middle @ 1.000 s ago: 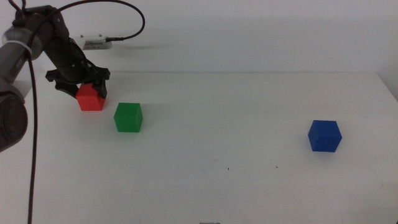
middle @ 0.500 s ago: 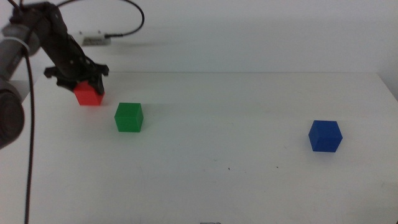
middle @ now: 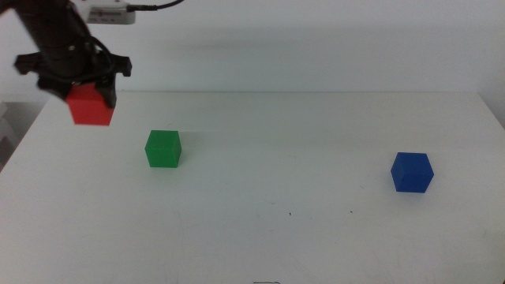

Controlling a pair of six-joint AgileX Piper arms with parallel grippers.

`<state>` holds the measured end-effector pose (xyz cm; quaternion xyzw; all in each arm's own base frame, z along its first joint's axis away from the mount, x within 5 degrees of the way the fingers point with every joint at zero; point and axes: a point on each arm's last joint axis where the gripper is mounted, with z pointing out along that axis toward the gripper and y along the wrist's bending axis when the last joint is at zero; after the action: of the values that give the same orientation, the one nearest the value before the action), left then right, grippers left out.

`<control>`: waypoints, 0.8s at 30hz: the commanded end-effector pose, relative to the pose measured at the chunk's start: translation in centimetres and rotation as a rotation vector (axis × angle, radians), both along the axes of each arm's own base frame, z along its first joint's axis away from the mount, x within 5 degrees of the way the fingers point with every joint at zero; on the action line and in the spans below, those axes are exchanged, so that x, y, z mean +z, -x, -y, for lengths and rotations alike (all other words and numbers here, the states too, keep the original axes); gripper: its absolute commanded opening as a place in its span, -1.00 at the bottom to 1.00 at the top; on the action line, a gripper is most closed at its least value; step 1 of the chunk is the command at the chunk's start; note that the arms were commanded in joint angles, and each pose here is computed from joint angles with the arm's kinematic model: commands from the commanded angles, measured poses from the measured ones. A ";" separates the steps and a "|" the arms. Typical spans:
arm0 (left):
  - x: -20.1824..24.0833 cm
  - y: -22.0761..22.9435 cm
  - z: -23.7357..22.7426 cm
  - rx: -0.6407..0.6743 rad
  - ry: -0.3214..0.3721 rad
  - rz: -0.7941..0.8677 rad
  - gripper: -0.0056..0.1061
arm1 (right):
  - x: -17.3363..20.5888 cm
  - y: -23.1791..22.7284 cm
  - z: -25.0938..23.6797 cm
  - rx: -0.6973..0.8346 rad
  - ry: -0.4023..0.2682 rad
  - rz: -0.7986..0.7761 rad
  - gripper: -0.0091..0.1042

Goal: Stack red cubes first, then green, then blue cubes in a specific spot.

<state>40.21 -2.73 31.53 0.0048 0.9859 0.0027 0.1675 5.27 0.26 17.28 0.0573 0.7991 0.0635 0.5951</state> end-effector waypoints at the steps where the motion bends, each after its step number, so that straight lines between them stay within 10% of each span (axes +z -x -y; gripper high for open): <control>1: 4.2 3.8 0.7 0.032 0.032 0.127 -0.93 | 0.8 0.0 0.1 -0.008 0.022 0.072 0.27; 24: -2.6 11.1 21.1 -0.118 0.197 0.016 -0.93 | 0.8 0.0 0.1 -0.008 0.022 0.072 0.27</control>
<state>29.39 -23.13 26.89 0.0558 0.9866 -0.0736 0.1345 5.27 0.26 17.28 0.0573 0.7991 0.0635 0.5951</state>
